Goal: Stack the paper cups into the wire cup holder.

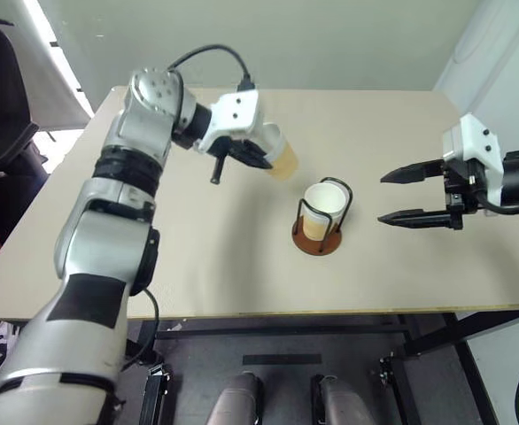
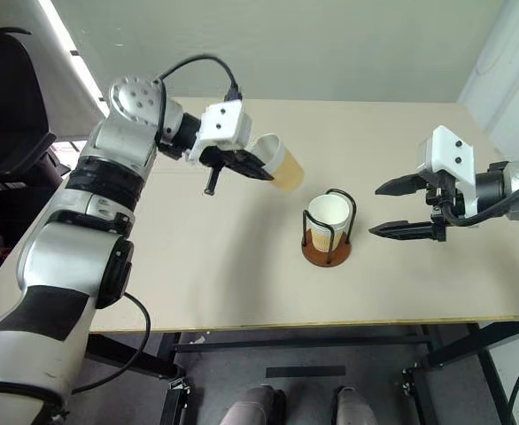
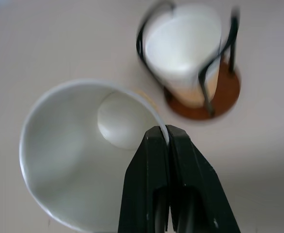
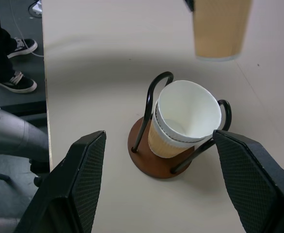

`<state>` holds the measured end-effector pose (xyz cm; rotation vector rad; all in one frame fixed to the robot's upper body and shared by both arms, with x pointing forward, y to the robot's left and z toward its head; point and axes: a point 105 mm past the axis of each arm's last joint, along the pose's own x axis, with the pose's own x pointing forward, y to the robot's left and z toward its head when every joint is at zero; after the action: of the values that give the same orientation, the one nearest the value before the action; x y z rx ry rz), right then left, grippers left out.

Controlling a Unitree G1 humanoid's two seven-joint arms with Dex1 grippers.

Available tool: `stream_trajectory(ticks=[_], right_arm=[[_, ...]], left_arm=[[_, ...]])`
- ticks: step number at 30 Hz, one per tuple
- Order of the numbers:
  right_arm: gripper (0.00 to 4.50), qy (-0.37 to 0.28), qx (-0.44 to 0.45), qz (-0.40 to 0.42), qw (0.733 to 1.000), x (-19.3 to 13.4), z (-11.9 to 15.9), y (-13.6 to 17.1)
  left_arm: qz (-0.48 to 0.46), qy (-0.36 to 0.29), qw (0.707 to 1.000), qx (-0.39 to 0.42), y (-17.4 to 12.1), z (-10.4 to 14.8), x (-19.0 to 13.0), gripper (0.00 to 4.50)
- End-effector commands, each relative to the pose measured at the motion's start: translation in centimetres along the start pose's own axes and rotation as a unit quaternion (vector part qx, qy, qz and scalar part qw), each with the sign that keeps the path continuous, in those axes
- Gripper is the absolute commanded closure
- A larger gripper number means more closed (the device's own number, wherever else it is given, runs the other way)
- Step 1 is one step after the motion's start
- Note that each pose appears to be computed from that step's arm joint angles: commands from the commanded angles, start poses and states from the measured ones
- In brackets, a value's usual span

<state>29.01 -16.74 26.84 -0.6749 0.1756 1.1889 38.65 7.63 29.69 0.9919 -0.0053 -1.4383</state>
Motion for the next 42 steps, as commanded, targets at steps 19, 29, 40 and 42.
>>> stream_trajectory(ticks=[19, 29, 40, 42], right_arm=[[0.95, -0.022, -0.006, -0.04, 0.999, 0.4, 0.8, 1.2], [0.95, -0.027, -0.003, -0.048, 0.998, 0.4, 0.8, 1.4], [0.95, -0.032, -0.002, -0.053, 0.998, 0.5, 0.9, 1.4], [0.95, -0.033, -0.002, -0.054, 0.998, 0.5, 0.9, 1.4]], left_arm=[[-0.078, -0.071, 0.994, 0.015, -0.5, 5.5, 1.4, 4.46], [-0.102, -0.041, 0.993, 0.038, -1.1, 4.6, 2.9, 4.46], [-0.104, -0.026, 0.993, 0.049, -1.3, 3.4, 3.9, 4.46], [-0.103, -0.027, 0.993, 0.048, -1.3, 3.3, 4.0, 4.46]])
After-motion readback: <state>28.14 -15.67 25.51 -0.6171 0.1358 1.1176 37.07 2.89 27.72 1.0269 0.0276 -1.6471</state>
